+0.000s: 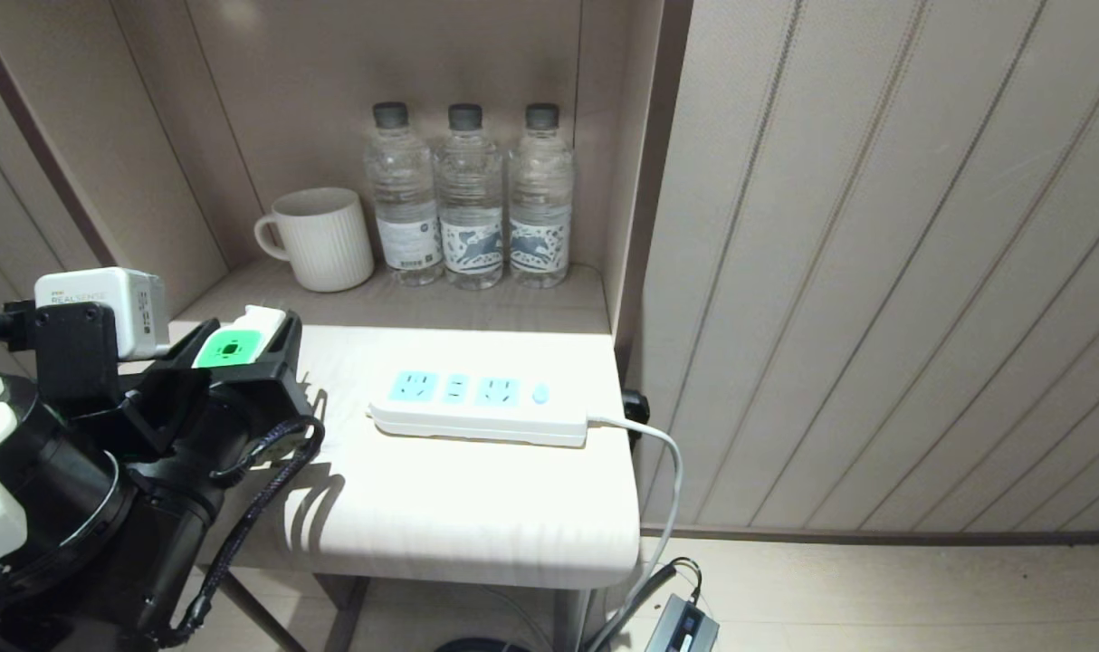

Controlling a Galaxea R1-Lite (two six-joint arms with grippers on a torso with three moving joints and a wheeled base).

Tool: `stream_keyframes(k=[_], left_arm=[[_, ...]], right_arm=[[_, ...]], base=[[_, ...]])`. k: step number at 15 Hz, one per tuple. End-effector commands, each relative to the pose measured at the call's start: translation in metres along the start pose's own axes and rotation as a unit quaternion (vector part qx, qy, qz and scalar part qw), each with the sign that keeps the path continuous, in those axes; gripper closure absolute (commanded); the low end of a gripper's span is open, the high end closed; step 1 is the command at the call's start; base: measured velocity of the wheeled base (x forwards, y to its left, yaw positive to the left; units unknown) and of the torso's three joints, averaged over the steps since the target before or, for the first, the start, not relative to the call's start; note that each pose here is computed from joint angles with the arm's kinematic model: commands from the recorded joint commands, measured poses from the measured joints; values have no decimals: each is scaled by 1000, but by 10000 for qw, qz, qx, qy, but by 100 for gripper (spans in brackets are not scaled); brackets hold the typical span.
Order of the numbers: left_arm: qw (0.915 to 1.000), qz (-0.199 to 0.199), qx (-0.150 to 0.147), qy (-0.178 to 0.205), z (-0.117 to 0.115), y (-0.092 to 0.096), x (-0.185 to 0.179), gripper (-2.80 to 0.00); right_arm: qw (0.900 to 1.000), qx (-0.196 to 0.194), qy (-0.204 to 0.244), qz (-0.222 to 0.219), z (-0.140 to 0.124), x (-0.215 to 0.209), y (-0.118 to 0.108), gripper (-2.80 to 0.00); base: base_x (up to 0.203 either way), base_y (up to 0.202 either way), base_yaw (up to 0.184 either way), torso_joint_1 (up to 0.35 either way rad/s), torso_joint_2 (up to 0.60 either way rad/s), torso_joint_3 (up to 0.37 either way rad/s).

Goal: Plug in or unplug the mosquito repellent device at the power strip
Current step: Pick up the mosquito repellent liquid

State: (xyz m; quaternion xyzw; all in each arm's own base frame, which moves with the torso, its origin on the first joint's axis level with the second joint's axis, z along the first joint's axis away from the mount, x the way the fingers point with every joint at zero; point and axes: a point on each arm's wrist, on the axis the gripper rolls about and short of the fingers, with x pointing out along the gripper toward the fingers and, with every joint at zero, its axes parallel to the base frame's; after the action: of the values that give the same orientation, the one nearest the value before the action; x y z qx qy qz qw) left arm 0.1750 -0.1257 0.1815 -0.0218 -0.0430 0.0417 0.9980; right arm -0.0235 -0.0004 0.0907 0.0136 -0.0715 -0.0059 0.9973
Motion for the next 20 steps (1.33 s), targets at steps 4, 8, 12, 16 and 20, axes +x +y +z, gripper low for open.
stream_keyframes(k=[4, 8, 12, 16, 20], left_arm=[[10000, 29, -22, -26, 1, 0, 0, 0], [10000, 21, -17, -20, 1, 0, 0, 0], [10000, 28, -23, -25, 1, 0, 0, 0], [10000, 26, -25, -25, 1, 1, -1, 0], [10000, 13, -17, -20, 0, 0, -1, 0]], right_arm=[[10000, 1, -6, -1, 0, 0, 0, 0], [10000, 1, -6, -1, 0, 0, 0, 0], [10000, 1, -6, 6, 0, 0, 0, 0], [10000, 1, -6, 7, 0, 0, 0, 0], [10000, 1, -6, -1, 0, 0, 0, 0]], base=[[0, 0, 0, 0, 0, 0], [0, 0, 0, 0, 0, 0], [0, 0, 0, 0, 0, 0], [0, 0, 0, 0, 0, 0], [0, 0, 0, 0, 0, 0]])
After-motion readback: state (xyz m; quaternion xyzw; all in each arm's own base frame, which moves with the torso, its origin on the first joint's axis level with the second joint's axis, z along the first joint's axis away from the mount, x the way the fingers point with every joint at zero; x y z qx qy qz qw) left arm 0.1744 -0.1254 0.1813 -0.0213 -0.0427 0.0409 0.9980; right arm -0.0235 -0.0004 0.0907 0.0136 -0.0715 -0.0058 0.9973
